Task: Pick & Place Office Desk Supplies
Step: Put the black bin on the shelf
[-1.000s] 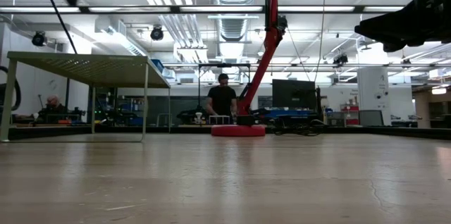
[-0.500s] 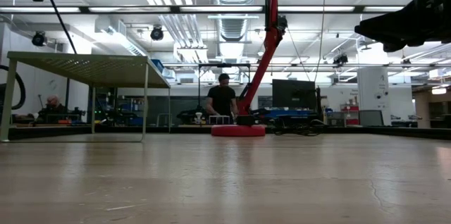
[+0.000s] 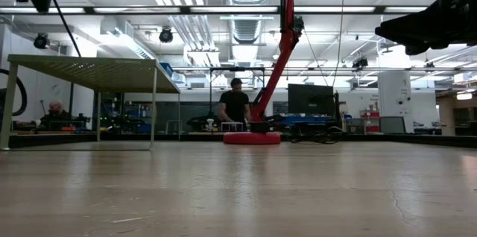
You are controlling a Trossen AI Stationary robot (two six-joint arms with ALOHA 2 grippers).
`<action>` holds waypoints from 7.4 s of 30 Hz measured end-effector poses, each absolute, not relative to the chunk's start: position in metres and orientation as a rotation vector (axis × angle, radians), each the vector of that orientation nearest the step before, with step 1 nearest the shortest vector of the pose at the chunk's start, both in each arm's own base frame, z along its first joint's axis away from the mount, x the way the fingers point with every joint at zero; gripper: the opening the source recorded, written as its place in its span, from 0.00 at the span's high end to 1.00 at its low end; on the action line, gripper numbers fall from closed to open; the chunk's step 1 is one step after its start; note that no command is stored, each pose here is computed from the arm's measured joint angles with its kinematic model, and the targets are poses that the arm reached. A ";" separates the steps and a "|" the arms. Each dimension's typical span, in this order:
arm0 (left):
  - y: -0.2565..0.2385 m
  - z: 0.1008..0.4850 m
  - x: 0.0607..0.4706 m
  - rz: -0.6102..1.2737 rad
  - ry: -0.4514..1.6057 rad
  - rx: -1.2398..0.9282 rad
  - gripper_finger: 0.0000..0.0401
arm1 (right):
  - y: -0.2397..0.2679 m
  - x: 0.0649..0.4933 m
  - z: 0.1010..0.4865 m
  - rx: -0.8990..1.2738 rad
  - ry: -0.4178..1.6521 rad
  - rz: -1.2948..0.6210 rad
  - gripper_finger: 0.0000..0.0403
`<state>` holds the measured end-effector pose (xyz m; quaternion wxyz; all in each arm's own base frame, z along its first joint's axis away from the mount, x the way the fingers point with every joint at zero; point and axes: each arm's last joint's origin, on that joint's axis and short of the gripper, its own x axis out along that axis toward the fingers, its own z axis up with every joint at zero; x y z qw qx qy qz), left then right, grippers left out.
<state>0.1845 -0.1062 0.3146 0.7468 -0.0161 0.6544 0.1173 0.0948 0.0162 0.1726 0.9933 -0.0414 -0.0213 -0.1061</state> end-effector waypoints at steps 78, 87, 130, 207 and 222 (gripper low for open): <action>-0.113 0.171 0.175 0.086 1.451 -0.122 0.96 | 0.016 0.095 0.173 -0.083 -0.043 -0.213 0.68; -0.111 0.172 0.177 0.080 1.418 -0.080 0.96 | 0.016 0.095 0.173 -0.083 -0.043 -0.213 0.68; -0.051 0.197 0.225 -0.174 1.347 -0.218 0.96 | 0.016 0.095 0.173 -0.083 -0.043 -0.213 0.68; 0.056 0.294 0.211 -0.297 1.339 -0.631 0.96 | 0.016 0.095 0.173 -0.083 -0.043 -0.213 0.68; 0.103 0.340 0.192 -0.030 1.210 -0.769 0.96 | 0.016 0.095 0.173 -0.083 -0.043 -0.213 0.68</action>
